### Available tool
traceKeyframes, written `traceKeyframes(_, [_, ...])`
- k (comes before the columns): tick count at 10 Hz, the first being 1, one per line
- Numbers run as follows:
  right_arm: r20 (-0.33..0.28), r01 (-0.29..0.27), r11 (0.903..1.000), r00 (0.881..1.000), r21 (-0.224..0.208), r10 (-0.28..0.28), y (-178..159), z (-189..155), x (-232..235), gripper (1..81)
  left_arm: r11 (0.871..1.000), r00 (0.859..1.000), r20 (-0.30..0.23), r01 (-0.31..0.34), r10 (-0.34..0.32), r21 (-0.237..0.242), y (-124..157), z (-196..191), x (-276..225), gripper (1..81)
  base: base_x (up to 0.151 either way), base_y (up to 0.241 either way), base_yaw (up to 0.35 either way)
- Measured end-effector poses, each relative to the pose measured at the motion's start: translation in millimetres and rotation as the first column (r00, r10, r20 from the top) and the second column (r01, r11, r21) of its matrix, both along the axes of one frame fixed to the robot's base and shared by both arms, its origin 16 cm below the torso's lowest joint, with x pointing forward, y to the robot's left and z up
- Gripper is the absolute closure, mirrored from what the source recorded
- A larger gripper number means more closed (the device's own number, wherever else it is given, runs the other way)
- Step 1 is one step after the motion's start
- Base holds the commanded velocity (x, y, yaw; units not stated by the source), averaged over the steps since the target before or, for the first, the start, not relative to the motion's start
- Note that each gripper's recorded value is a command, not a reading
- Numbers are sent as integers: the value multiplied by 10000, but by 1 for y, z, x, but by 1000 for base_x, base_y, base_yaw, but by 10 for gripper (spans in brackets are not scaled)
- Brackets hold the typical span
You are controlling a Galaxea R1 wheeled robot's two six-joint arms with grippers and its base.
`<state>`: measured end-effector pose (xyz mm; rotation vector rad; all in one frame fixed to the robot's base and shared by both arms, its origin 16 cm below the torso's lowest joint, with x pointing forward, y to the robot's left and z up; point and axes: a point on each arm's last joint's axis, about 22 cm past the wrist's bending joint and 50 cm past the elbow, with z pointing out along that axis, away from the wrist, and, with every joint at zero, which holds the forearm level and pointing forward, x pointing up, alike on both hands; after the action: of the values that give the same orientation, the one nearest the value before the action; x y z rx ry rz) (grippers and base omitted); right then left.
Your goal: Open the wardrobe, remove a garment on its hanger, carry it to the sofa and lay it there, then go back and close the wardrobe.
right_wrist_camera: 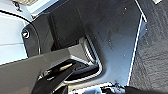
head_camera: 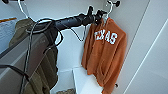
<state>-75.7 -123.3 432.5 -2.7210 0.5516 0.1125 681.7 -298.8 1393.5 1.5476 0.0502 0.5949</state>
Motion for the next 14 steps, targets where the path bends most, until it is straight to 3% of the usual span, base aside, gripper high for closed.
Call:
traceKeyframes(5, [-1, -5, 10000, 10000, 5, 5, 0, 0, 0, 10, 9991, 9990, 323, 330, -321, -283, 0, 23, -15, 10, 0, 0, 0])
traceKeyframes(8, [10, -2, 10000, 10000, 26, 2, 2, 0, 1, 10, 9986, 9998, 132, 181, -175, -494, 11, 28, -6, 10, 0, 0, 0])
traceKeyframes(14, [-3, 20, 10000, 10000, 27, -20, 2, 0, 1, 10, 9976, 9993, -168, 335, -345, -599, -14, 10, -14, 10, 0, 0, 0])
